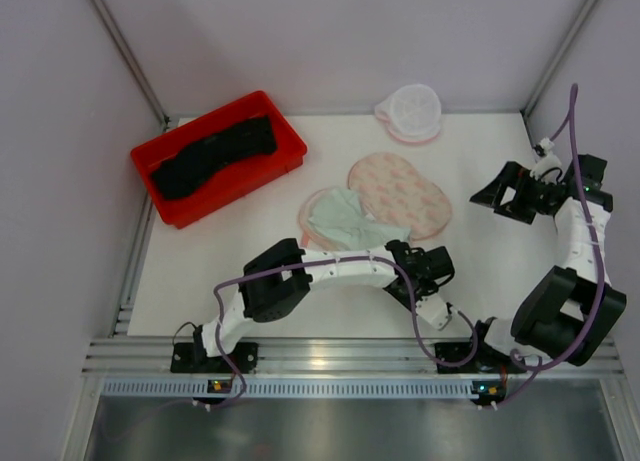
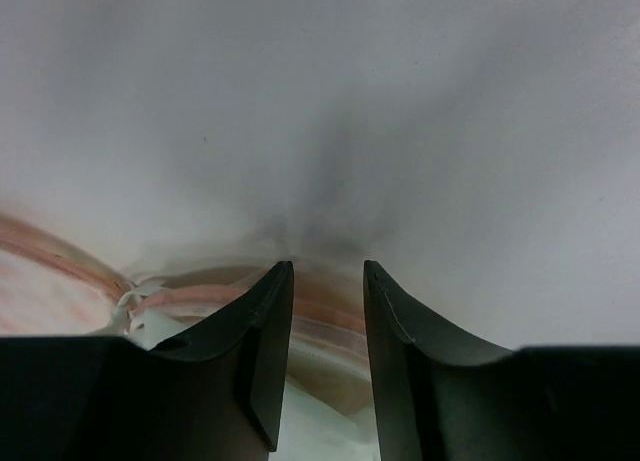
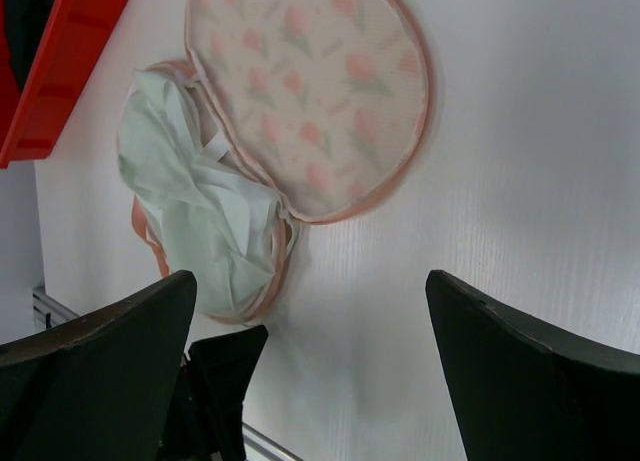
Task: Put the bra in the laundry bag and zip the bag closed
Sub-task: Adjust the bra in the laundry bag.
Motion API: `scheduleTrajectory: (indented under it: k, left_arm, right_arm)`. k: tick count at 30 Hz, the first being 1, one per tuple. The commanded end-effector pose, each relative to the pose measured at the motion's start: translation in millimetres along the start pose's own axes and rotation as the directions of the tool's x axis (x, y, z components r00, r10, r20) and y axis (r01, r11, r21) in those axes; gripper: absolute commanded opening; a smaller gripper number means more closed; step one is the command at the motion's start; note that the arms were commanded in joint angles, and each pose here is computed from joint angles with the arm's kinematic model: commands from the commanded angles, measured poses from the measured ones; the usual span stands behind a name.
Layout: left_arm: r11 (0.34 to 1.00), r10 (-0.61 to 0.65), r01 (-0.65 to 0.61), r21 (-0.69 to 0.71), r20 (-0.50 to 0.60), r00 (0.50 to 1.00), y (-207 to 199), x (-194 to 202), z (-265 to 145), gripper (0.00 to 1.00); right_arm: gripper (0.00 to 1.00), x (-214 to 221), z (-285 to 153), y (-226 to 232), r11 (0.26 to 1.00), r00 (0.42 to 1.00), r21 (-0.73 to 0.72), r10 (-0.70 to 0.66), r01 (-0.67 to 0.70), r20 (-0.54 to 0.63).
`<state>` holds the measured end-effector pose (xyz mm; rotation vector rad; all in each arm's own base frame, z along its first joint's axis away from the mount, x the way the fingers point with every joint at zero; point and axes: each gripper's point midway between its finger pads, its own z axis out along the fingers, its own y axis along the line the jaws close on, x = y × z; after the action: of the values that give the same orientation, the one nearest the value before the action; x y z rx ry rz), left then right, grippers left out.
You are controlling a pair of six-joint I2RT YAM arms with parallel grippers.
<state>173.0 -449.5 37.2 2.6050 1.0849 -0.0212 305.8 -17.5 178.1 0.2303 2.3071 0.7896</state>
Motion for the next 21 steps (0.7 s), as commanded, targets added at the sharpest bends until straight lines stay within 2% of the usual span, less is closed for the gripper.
scheduleTrajectory:
  k: [1, 7, 11, 12, 14, 21]
  left_arm:
    - [0.998, 0.021, -0.020, -0.054, 0.009, 1.000, 16, -4, 2, 0.40]
    - [0.991, 0.003, -0.002, -0.131, 0.010, 1.000, 32, -6, 8, 0.25]
    - [0.978, -0.049, 0.060, -0.198, 0.061, 0.997, 48, -13, -2, 0.12]
    - [0.974, -0.059, 0.073, -0.216, 0.074, 0.996, 52, -15, -6, 0.06]
    - [0.966, -0.091, 0.109, -0.236, 0.084, 0.992, 57, -13, -11, 0.01]
    - [0.911, -0.248, 0.290, -0.293, 0.173, 0.953, 80, -2, -30, 0.00]
  right_arm:
    - [0.99, -5, -7, 5, 1.000, 0.999, -0.015, -0.016, 0.016, 0.039]
    - [0.99, -4, -8, 4, 1.000, 0.999, -0.012, -0.015, 0.016, 0.040]
    - [0.99, -3, -6, 4, 1.000, 0.999, -0.018, -0.007, 0.008, 0.047]
    - [0.99, -3, -6, 4, 1.000, 0.999, -0.018, -0.005, 0.006, 0.048]
    - [0.99, -4, -6, 4, 1.000, 0.999, -0.019, -0.004, 0.005, 0.048]
    - [0.99, -2, -5, 4, 1.000, 0.999, -0.021, -0.001, 0.002, 0.047]
